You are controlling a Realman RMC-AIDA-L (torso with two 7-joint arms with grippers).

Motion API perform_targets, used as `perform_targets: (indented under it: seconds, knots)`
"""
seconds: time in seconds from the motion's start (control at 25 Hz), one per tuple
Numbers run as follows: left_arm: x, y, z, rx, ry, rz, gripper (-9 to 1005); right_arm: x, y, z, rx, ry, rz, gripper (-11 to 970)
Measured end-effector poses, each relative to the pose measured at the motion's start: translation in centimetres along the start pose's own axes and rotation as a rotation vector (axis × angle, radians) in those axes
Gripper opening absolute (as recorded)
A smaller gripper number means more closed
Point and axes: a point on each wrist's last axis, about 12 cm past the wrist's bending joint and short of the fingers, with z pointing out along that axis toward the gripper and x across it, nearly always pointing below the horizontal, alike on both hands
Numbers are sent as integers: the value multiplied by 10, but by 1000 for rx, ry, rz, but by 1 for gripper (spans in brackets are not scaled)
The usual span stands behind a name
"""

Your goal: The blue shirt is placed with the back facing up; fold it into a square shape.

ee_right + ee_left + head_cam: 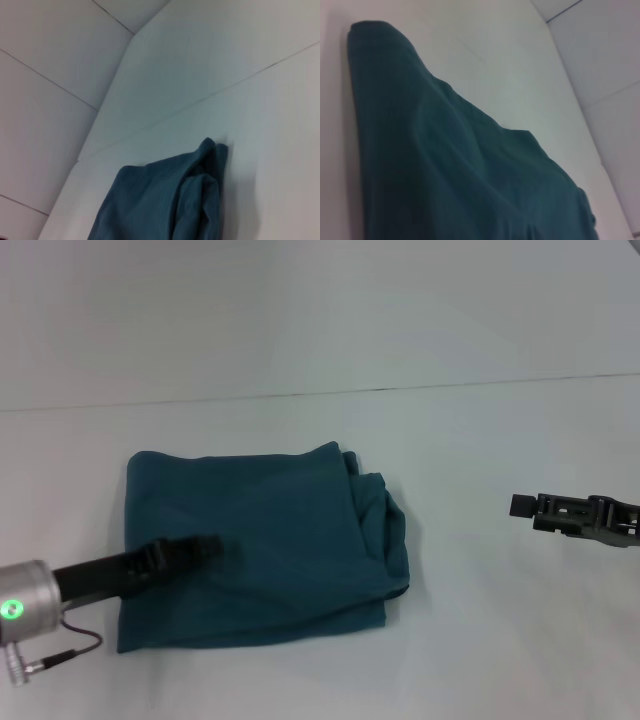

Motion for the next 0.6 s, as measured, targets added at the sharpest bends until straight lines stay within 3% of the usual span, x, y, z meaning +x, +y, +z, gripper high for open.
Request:
perform_targets:
  seconds: [0.28, 0.48, 0.6]
  knots:
    - [-6, -13, -38, 159, -47, 48, 475, -2, 2, 2, -6, 13, -11, 845]
    - [-3, -11, -47, 180, -67, 56, 474, -4, 12, 14, -38, 84, -30, 846]
    - [-6, -13, -62, 190, -54, 145, 474, -14, 20, 25, -15, 178, -21, 846]
